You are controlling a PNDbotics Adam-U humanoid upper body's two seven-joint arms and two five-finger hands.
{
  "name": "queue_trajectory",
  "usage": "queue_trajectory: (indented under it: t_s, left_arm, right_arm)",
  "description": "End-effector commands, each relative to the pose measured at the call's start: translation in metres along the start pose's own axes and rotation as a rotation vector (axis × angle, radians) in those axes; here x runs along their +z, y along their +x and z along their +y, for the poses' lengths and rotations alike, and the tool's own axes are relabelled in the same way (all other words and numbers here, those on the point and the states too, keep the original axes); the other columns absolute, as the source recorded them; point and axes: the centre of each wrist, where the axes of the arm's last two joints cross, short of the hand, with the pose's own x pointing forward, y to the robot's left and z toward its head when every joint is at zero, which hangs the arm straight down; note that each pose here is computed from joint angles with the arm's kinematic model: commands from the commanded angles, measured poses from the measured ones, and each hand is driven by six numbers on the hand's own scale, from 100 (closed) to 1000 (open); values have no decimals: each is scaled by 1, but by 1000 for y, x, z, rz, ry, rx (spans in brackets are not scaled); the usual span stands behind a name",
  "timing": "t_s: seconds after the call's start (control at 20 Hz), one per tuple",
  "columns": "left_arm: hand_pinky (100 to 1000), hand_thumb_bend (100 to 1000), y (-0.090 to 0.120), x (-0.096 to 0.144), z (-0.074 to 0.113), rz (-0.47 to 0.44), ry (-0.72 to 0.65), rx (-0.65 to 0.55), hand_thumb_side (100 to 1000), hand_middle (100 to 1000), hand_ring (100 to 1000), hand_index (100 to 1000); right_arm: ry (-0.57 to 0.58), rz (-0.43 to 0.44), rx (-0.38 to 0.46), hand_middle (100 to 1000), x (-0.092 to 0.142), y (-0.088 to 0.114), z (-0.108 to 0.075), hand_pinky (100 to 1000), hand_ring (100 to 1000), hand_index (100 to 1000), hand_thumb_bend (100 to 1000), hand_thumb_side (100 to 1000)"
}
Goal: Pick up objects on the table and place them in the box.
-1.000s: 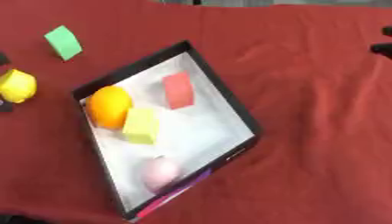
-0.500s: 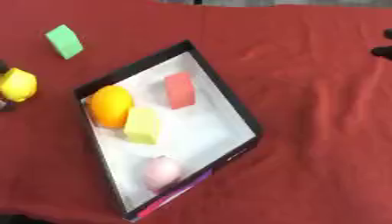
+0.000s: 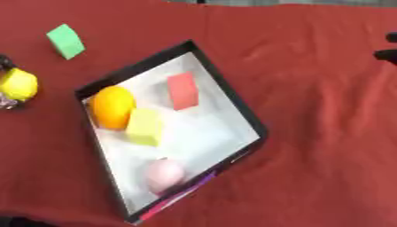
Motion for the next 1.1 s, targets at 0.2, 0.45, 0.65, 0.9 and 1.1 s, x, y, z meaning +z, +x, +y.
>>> queue_trajectory:
  t_s: [0.2, 0.45, 0.65, 0.9, 1.1]
  left_arm:
    - [827, 279, -6, 7, 14, 10, 31, 3, 150, 734, 821, 650]
    - [811, 255, 1, 18, 26, -15, 90, -26, 100, 720, 807, 584]
    - [780, 194, 59, 63, 74, -236, 341, -84, 100, 705, 790, 569]
    - [769, 144, 184, 102, 104, -629, 457, -112, 100, 696, 782, 562]
    - [768, 143, 246, 80, 87, -728, 354, -124, 100, 697, 782, 575]
  right_arm:
    - [15, -24, 20, 777, -4, 8, -2, 928, 736, 830, 100, 560]
    - [17, -29, 20, 777, -4, 9, -3, 928, 736, 830, 100, 557]
    - [13, -43, 25, 778, -4, 11, -6, 929, 737, 830, 100, 553]
    - [39, -76, -1, 778, -14, 19, -8, 928, 739, 831, 100, 547]
    - [75, -113, -20, 778, -21, 25, -7, 928, 740, 832, 100, 540]
